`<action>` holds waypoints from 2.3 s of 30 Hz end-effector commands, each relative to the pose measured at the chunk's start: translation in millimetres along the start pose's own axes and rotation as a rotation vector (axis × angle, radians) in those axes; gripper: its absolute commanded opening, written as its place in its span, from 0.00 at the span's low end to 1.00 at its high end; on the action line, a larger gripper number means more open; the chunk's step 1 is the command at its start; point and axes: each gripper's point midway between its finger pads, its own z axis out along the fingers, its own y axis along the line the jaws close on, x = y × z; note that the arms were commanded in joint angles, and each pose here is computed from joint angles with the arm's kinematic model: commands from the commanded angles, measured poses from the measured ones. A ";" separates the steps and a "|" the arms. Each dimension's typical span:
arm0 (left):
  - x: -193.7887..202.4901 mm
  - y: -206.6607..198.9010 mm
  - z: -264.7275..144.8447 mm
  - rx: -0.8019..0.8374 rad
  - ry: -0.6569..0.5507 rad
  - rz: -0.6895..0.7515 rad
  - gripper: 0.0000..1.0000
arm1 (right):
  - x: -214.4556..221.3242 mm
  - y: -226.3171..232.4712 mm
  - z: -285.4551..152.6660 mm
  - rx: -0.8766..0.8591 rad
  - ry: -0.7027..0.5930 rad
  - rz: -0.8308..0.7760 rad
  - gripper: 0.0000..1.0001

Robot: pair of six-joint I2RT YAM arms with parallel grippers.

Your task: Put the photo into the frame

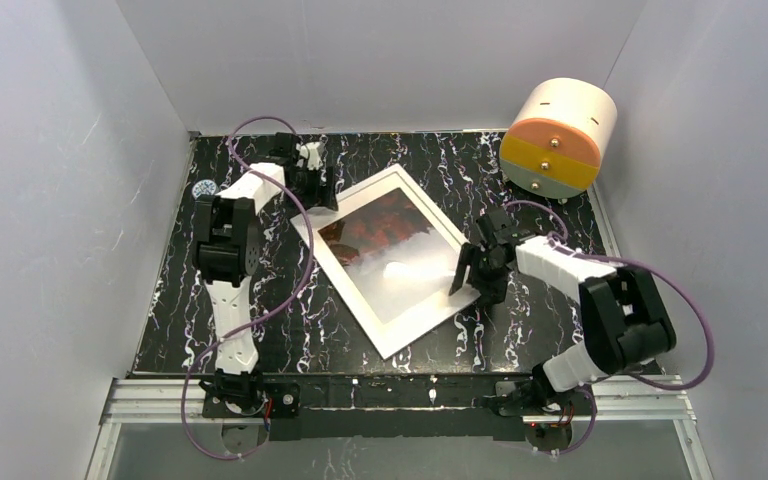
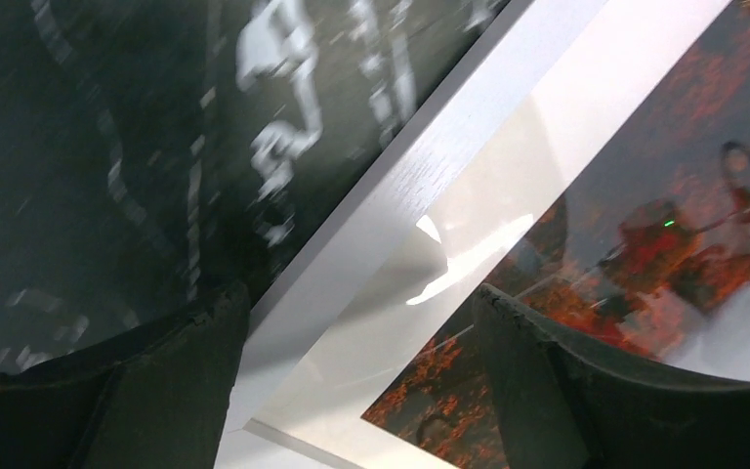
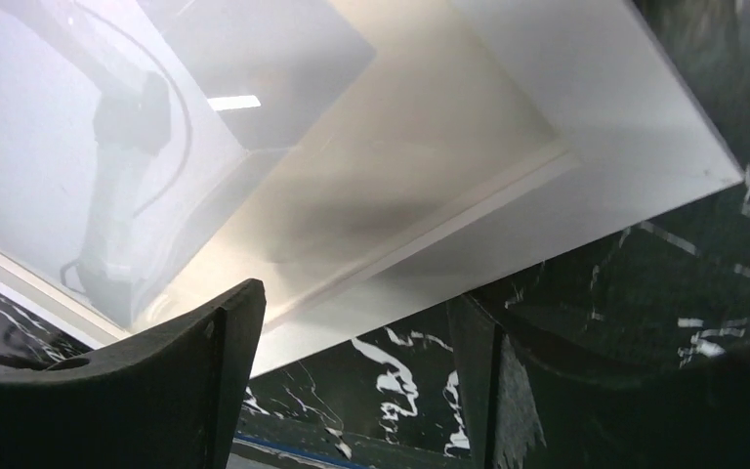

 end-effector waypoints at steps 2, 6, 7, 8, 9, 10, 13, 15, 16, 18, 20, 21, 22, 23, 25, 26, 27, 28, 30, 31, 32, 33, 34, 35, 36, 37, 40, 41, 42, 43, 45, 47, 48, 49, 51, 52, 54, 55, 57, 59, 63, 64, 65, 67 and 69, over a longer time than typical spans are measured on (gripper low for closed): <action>105.1 9.7 -38.0 -0.140 0.335 -0.129 0.76 | -71.7 25.1 30.8 -0.065 -0.157 -0.105 0.76; 147.7 1.3 -68.1 -0.178 0.408 -0.221 0.72 | -112.0 44.2 41.6 -0.096 -0.203 -0.103 0.71; 163.8 0.0 -75.9 -0.192 0.435 -0.246 0.71 | -121.5 49.1 44.2 -0.109 -0.211 -0.105 0.70; 172.8 -1.9 -83.8 -0.205 0.442 -0.266 0.71 | -131.6 54.7 47.1 -0.122 -0.222 -0.109 0.68; 181.3 -4.5 -92.0 -0.211 0.443 -0.279 0.70 | -140.4 60.7 49.7 -0.136 -0.233 -0.116 0.67; 189.8 -7.8 -98.8 -0.212 0.446 -0.296 0.70 | -148.5 67.7 52.5 -0.153 -0.238 -0.127 0.65; 207.6 -22.8 -117.3 -0.181 0.431 -0.345 0.69 | -172.4 85.9 62.7 -0.181 -0.250 -0.184 0.56; 217.6 -34.8 -125.4 -0.138 0.424 -0.372 0.69 | -186.5 96.0 66.6 -0.202 -0.261 -0.213 0.55; 220.6 -41.3 -129.7 -0.115 0.417 -0.379 0.69 | -193.0 100.3 68.6 -0.208 -0.268 -0.227 0.55; 225.4 -50.5 -137.5 -0.082 0.399 -0.394 0.69 | -205.1 110.0 69.1 -0.223 -0.284 -0.252 0.55; 226.9 -48.9 -146.2 -0.110 0.377 -0.394 0.69 | -217.4 118.0 63.3 -0.230 -0.314 -0.261 0.55; 224.1 -42.2 -152.1 -0.160 0.356 -0.384 0.70 | -223.1 121.4 57.1 -0.229 -0.331 -0.261 0.57; 219.9 -35.2 -158.2 -0.211 0.337 -0.372 0.73 | -227.8 124.2 49.4 -0.226 -0.349 -0.260 0.59; 213.4 -27.6 -164.3 -0.263 0.313 -0.358 0.77 | -231.3 127.5 39.3 -0.226 -0.368 -0.259 0.63; 189.5 -13.0 -178.4 -0.365 0.243 -0.327 0.83 | -235.6 128.9 17.9 -0.209 -0.405 -0.237 0.71; 179.0 -8.5 -182.8 -0.392 0.216 -0.306 0.85 | -236.1 129.3 6.0 -0.203 -0.421 -0.219 0.74; 166.2 -4.3 -186.4 -0.417 0.183 -0.286 0.87 | -235.4 124.9 -4.2 -0.179 -0.432 -0.194 0.77; 153.3 -2.8 -188.5 -0.424 0.149 -0.268 0.89 | -232.6 121.0 -15.2 -0.158 -0.444 -0.164 0.79; 128.5 -3.4 -187.9 -0.410 0.085 -0.237 0.92 | -219.5 116.2 -32.6 -0.159 -0.443 -0.126 0.80; 116.7 -4.7 -185.6 -0.394 0.057 -0.222 0.93 | -208.7 115.3 -39.7 -0.170 -0.431 -0.119 0.80; 103.8 -6.3 -182.1 -0.375 0.032 -0.204 0.94 | -195.3 114.2 -44.2 -0.191 -0.404 -0.108 0.80; 91.3 -8.0 -177.7 -0.355 0.011 -0.189 0.94 | -181.0 113.9 -49.5 -0.214 -0.381 -0.105 0.80; 80.1 -9.5 -170.6 -0.333 0.000 -0.180 0.95 | -164.8 113.8 -57.4 -0.241 -0.361 -0.105 0.80; 63.8 -12.7 -164.6 -0.306 -0.023 -0.173 0.95 | -148.3 112.5 -59.1 -0.269 -0.326 -0.106 0.80; 52.6 -11.8 -152.7 -0.291 -0.023 -0.170 0.95 | -129.5 112.0 -60.2 -0.307 -0.284 -0.118 0.80; 42.1 -12.1 -142.6 -0.272 -0.025 -0.164 0.95 | -111.2 111.8 -61.1 -0.348 -0.239 -0.134 0.80; 11.3 -11.1 -113.5 -0.224 -0.048 -0.145 0.95 | -57.0 103.1 -60.3 -0.448 -0.101 -0.177 0.81; 2.2 -8.8 -105.5 -0.222 -0.062 -0.142 0.95 | -41.6 101.6 -62.2 -0.481 -0.067 -0.199 0.81; -4.2 -4.9 -96.7 -0.227 -0.075 -0.142 0.95 | -27.4 98.2 -62.4 -0.504 -0.035 -0.227 0.82; -10.1 -2.5 -88.9 -0.224 -0.092 -0.135 0.95 | -12.9 95.7 -62.7 -0.526 0.001 -0.250 0.83; -17.3 -0.3 -74.9 -0.205 -0.106 -0.112 0.95 | 13.6 86.8 -59.3 -0.544 0.076 -0.265 0.84; -20.6 0.2 -62.1 -0.183 -0.098 -0.103 0.95 | 33.9 76.4 -52.3 -0.537 0.145 -0.250 0.84; -20.2 -0.6 -56.0 -0.168 -0.089 -0.105 0.95 | 40.1 71.5 -48.0 -0.517 0.163 -0.237 0.85; -20.1 -1.5 -50.1 -0.152 -0.087 -0.109 0.95 | 43.8 66.0 -44.0 -0.492 0.172 -0.224 0.85; -23.8 -5.2 -42.2 -0.115 -0.113 -0.110 0.95 | 44.5 60.1 -39.1 -0.462 0.169 -0.217 0.85; -27.4 -8.1 -39.9 -0.094 -0.137 -0.109 0.95 | 44.9 57.9 -35.2 -0.451 0.171 -0.212 0.85; -32.9 -11.7 -35.2 -0.063 -0.172 -0.101 0.96 | 47.9 54.6 -28.4 -0.434 0.201 -0.197 0.85; -35.1 -13.5 -32.6 -0.047 -0.180 -0.094 0.96 | 49.5 52.8 -25.0 -0.423 0.215 -0.193 0.85; -34.2 -16.8 -25.2 -0.011 -0.170 -0.084 0.96 | 50.0 49.1 -18.5 -0.399 0.223 -0.189 0.85; -31.0 -16.4 -17.7 0.000 -0.152 -0.086 0.96 | 48.9 45.7 -13.2 -0.381 0.218 -0.187 0.85; -17.0 -15.7 -4.5 0.023 -0.095 -0.107 0.96 | 40.1 39.3 -4.8 -0.321 0.187 -0.187 0.85; -14.8 -14.2 -3.2 0.013 -0.085 -0.117 0.95 | 36.6 37.8 -2.6 -0.307 0.173 -0.188 0.85; -11.6 -12.0 -1.1 0.004 -0.073 -0.123 0.95 | 33.6 37.0 0.0 -0.296 0.163 -0.189 0.86; -6.7 -11.2 2.1 0.005 -0.053 -0.127 0.95 | 25.1 35.7 6.5 -0.274 0.127 -0.188 0.86; -2.6 -11.6 4.3 0.012 -0.035 -0.132 0.94 | 15.3 36.5 12.7 -0.259 0.091 -0.180 0.86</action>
